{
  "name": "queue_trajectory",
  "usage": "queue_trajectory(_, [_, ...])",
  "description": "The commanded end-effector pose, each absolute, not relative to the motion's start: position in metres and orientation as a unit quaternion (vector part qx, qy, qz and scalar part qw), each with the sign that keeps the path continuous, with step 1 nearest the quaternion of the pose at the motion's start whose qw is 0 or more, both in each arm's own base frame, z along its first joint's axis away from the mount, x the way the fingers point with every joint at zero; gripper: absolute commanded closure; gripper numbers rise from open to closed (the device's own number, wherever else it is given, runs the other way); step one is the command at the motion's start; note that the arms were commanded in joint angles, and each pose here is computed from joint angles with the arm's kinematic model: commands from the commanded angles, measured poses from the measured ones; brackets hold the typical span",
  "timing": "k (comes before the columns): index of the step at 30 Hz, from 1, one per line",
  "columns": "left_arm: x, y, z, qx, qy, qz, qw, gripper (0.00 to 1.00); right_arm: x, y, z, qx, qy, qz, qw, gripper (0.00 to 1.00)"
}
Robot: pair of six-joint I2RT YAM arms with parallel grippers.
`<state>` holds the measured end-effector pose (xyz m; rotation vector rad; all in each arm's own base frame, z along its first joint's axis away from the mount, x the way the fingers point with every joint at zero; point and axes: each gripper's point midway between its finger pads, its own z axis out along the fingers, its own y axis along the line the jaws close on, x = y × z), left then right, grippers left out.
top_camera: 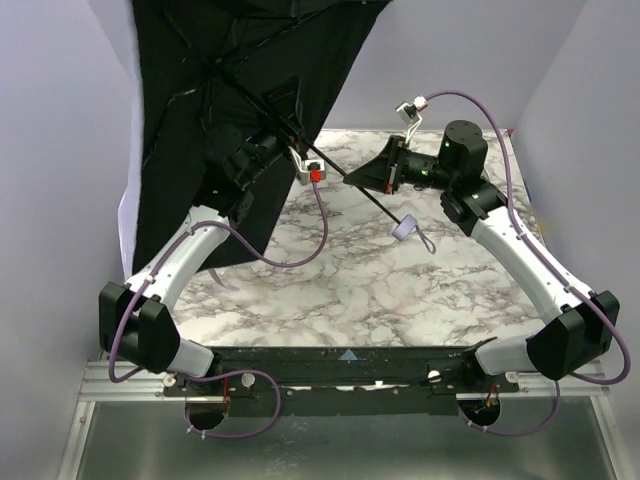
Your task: Open the umbrella
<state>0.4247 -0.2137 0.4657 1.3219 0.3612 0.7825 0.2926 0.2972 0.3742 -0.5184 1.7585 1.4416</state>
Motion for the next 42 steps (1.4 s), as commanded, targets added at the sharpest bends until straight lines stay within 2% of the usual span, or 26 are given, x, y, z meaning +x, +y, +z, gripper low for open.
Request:
queue_trajectory(1, [0.432, -0.211, 0.468, 0.567, 0.200, 0.325, 0.730, 0.27, 0.267, 0.296, 0.417, -0.251, 0.624, 0.616, 0.411, 1.00])
queue_trajectory(3, [0.440, -0.206, 0.470, 0.557, 0.212, 0.330, 0.732, 0.34, 0.263, 0.296, 0.418, -0.255, 0.621, 0.622, 0.404, 1.00])
queue_trajectory(8, [0.448, -0.201, 0.468, 0.572, 0.213, 0.336, 0.718, 0.76, 0.257, 0.292, 0.407, -0.263, 0.628, 0.617, 0.394, 1.00])
queue_trajectory(11, [0.446, -0.205, 0.460, 0.607, 0.190, 0.339, 0.694, 0.98, 0.262, 0.287, 0.392, -0.271, 0.650, 0.580, 0.409, 1.00])
queue_trajectory(12, [0.444, -0.207, 0.456, 0.621, 0.186, 0.334, 0.684, 1.00, 0.268, 0.284, 0.385, -0.274, 0.662, 0.555, 0.423, 0.98])
queue_trajectory(14, [0.442, -0.210, 0.451, 0.642, 0.176, 0.331, 0.669, 1.00, 0.278, 0.277, 0.376, -0.281, 0.685, 0.506, 0.443, 0.73])
queue_trajectory(17, [0.437, -0.215, 0.448, 0.662, 0.159, 0.325, 0.656, 1.00, 0.288, 0.265, 0.367, -0.298, 0.707, 0.442, 0.465, 0.51])
queue_trajectory(21, [0.432, -0.223, 0.447, 0.678, 0.128, 0.336, 0.641, 1.00, 0.294, 0.257, 0.354, -0.314, 0.728, 0.395, 0.464, 0.40])
queue_trajectory(28, [0.429, -0.241, 0.456, 0.678, 0.091, 0.359, 0.636, 1.00, 0.289, 0.276, 0.359, -0.321, 0.719, 0.422, 0.449, 0.24])
queue_trajectory(33, [0.427, -0.246, 0.479, 0.637, 0.061, 0.390, 0.662, 1.00, 0.267, 0.284, 0.330, -0.328, 0.729, 0.471, 0.374, 0.24])
queue_trajectory(36, [0.427, -0.246, 0.490, 0.615, 0.050, 0.406, 0.674, 1.00, 0.244, 0.289, 0.322, -0.338, 0.714, 0.521, 0.324, 0.27])
queue_trajectory(38, [0.427, -0.245, 0.501, 0.594, 0.041, 0.420, 0.685, 1.00, 0.233, 0.292, 0.321, -0.342, 0.701, 0.550, 0.298, 0.38])
queue_trajectory(39, [0.426, -0.244, 0.508, 0.578, 0.037, 0.426, 0.695, 1.00, 0.231, 0.293, 0.322, -0.339, 0.699, 0.559, 0.291, 0.49])
queue_trajectory(40, [0.426, -0.243, 0.513, 0.567, 0.036, 0.431, 0.701, 1.00, 0.228, 0.295, 0.323, -0.334, 0.696, 0.571, 0.279, 0.55])
queue_trajectory(42, [0.426, -0.239, 0.524, 0.541, 0.033, 0.443, 0.714, 1.00, 0.225, 0.297, 0.327, -0.327, 0.690, 0.587, 0.268, 0.63])
